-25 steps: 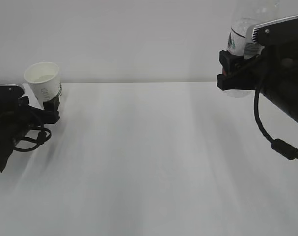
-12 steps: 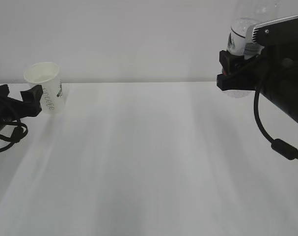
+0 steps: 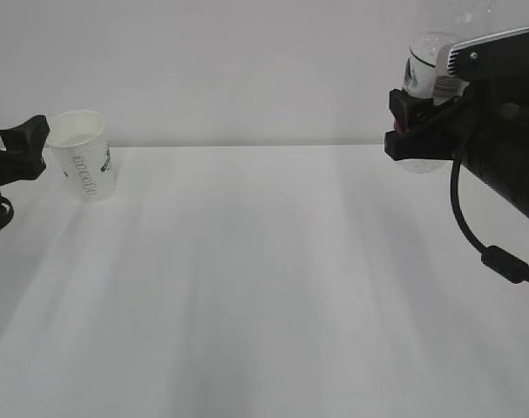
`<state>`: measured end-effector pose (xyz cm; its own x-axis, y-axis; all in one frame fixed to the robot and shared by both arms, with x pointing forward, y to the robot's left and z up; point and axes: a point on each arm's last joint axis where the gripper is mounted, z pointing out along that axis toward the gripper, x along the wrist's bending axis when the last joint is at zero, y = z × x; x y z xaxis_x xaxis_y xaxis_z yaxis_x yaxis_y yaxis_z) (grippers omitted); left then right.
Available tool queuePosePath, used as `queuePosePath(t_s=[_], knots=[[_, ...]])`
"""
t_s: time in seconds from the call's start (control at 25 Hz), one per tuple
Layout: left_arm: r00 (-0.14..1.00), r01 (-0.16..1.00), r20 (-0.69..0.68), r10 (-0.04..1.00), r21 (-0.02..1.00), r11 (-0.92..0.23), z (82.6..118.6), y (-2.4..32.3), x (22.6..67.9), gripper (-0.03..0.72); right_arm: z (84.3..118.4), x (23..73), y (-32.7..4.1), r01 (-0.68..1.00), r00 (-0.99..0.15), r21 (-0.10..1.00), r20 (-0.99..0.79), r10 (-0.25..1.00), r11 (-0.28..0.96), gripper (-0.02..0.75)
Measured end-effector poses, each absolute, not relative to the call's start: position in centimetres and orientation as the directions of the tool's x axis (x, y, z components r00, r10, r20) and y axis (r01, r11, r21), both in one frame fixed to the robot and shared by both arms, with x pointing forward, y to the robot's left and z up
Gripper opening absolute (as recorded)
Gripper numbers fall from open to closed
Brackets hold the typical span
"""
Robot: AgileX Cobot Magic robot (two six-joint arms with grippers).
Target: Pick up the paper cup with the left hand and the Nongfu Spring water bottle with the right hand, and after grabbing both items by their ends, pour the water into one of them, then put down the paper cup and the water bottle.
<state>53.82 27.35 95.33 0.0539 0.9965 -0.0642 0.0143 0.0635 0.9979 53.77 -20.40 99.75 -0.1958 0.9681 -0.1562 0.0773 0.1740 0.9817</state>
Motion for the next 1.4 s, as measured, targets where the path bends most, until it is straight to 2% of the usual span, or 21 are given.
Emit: queuePosePath(t_s=[0.2, 1.08, 1.4], knots=[[0.056, 0.002, -0.067, 0.996, 0.998, 0.067, 96.8, 27.5, 52.6, 0.611, 99.8, 53.8, -20.4, 0.077, -0.196, 0.982, -0.156, 0.968, 0.174, 0.476], [0.069, 0.262, -0.076, 0.995, 0.963, 0.055, 101.4, 27.8, 47.2, 0.591, 99.2, 53.7, -20.3, 0.134, -0.215, 0.974, -0.153, 0.964, 0.185, 0.476], [0.092, 0.277, -0.047, 0.995, 0.961, 0.020, 102.5, 27.8, 45.8, 0.583, 99.1, 53.7, -20.3, 0.147, -0.220, 0.971, -0.153, 0.964, 0.187, 0.476]])
